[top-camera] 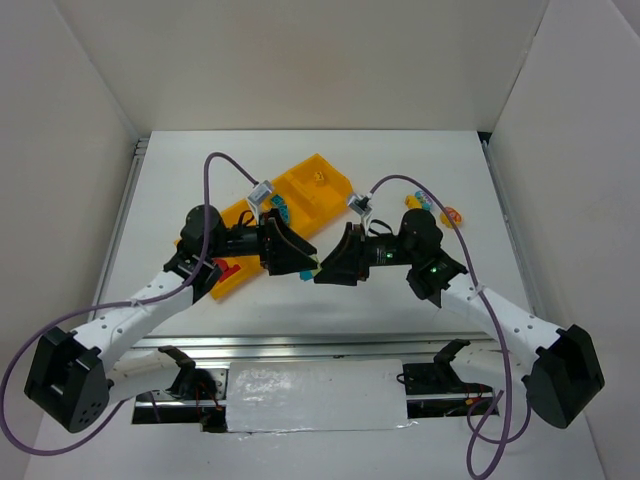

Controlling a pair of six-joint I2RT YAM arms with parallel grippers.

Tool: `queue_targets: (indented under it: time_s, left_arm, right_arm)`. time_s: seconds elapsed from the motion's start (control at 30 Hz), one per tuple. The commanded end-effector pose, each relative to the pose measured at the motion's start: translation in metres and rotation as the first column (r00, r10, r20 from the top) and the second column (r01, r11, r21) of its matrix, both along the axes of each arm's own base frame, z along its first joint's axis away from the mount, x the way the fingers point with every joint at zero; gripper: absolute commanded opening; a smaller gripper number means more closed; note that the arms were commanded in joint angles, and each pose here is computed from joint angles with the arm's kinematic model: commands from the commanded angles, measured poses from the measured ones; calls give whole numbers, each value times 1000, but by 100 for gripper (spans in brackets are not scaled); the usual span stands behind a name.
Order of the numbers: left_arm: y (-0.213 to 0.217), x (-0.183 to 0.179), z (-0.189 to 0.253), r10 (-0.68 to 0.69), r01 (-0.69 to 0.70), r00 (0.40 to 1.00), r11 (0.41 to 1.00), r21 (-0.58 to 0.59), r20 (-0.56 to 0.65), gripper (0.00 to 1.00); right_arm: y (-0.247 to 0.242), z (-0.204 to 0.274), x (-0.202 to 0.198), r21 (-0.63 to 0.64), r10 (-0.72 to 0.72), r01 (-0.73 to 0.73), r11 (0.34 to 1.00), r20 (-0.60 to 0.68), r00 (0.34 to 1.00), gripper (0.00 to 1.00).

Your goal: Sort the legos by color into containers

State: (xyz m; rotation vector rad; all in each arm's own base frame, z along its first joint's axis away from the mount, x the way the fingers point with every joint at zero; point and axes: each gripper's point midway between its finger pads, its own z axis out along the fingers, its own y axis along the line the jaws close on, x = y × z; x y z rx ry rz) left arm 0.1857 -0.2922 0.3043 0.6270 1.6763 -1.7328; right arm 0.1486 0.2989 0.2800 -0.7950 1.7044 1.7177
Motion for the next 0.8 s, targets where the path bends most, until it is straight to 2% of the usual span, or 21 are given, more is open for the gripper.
queue_targets:
  time_s: [0.0,0.13,0.23,0.4,0.6,0.63,0.7,0.73,0.77]
  left_arm:
    - [3,3,20,60,-59,995,998,-19,84,99]
    - [10,7,27,140,-139,982,990,-18,123,99]
    - [13,0,28,131,-127,980,991,-33,153,99]
    - [12,-5,21,102,-98,985,995,-34,137,82]
    - [9,-4,17,86,-84,989,996,-26,117,78]
    - [8,-4,16,82,-79,990,996,-28,116,68]
    - [7,-5,17,69,-66,991,997,-32,112,58]
    - [6,-6,17,61,-58,992,998,-34,112,47]
    - [6,-6,17,61,-57,992,998,-35,112,43]
  right_arm:
    - [-3,14,-2,49,-20,16,999,77,997,0]
    - [-7,12,15,46,-156,153,987,52,986,0]
    - [-11,20,18,71,-195,191,979,47,980,0]
    - [-11,30,12,96,-162,157,983,41,986,0]
    - [-11,40,8,122,-145,138,983,48,988,0]
    - [-11,41,8,125,-145,138,983,49,988,0]
    - [-11,43,8,129,-147,140,982,49,988,0]
    - [-10,43,9,128,-149,142,982,50,988,0]
    - [-10,44,10,128,-147,140,982,47,988,0]
